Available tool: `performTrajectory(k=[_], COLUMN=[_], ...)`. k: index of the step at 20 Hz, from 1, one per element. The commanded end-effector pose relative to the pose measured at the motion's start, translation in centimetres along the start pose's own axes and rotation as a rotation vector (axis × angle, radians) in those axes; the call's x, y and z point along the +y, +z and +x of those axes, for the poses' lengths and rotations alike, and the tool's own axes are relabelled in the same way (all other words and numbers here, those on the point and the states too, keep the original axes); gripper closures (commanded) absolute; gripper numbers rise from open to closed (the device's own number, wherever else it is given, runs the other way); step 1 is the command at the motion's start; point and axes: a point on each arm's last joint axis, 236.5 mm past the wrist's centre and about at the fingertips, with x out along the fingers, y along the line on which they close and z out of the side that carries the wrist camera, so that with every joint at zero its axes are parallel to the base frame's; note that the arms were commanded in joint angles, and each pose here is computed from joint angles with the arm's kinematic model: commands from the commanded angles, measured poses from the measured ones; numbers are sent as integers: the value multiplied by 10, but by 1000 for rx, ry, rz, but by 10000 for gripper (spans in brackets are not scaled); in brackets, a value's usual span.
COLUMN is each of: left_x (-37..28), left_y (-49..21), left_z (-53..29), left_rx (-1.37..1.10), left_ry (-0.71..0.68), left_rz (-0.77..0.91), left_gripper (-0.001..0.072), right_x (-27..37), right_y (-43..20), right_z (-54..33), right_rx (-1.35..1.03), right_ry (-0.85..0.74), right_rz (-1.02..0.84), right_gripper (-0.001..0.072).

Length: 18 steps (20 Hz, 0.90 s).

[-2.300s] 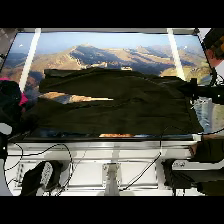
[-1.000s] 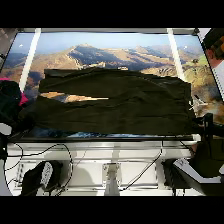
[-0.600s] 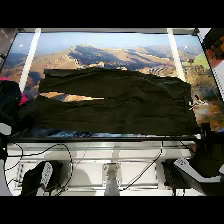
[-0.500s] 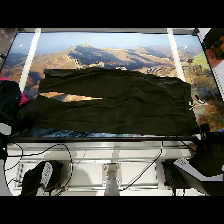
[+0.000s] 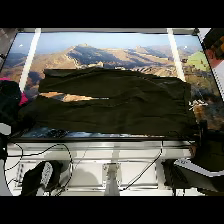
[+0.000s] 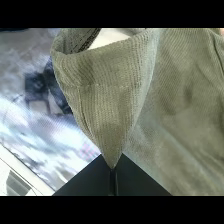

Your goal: Fold the clothes and pants, and hang the long-sleeved shirts on hangers.

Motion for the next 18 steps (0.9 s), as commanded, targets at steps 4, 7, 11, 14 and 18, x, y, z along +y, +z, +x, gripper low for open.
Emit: performTrajectory(k=[4,7,11,14,18], left_x=[-8,-15,-22,-27,-36], left_y=[27,29,44,62,65], left_z=[-1,10,29,19,-7], left_rx=[-111,-105,-142,-220,-261], left_ry=[-34,-68,-106,-116,-150], left_rz=[-5,-58,-116,-24,-7], left_gripper=[700,700,700,701,704], right_x=[6,25,70,88,94], right_y=[19,23,34,58,57], right_z=[7,10,-8,-56,-111], right_rx=[-57,-82,-145,-275,-343], right_ry=[25,77,219,226,190], right_rz=[12,-28,-117,-184,-262], right_gripper=[276,556,688,688,687])
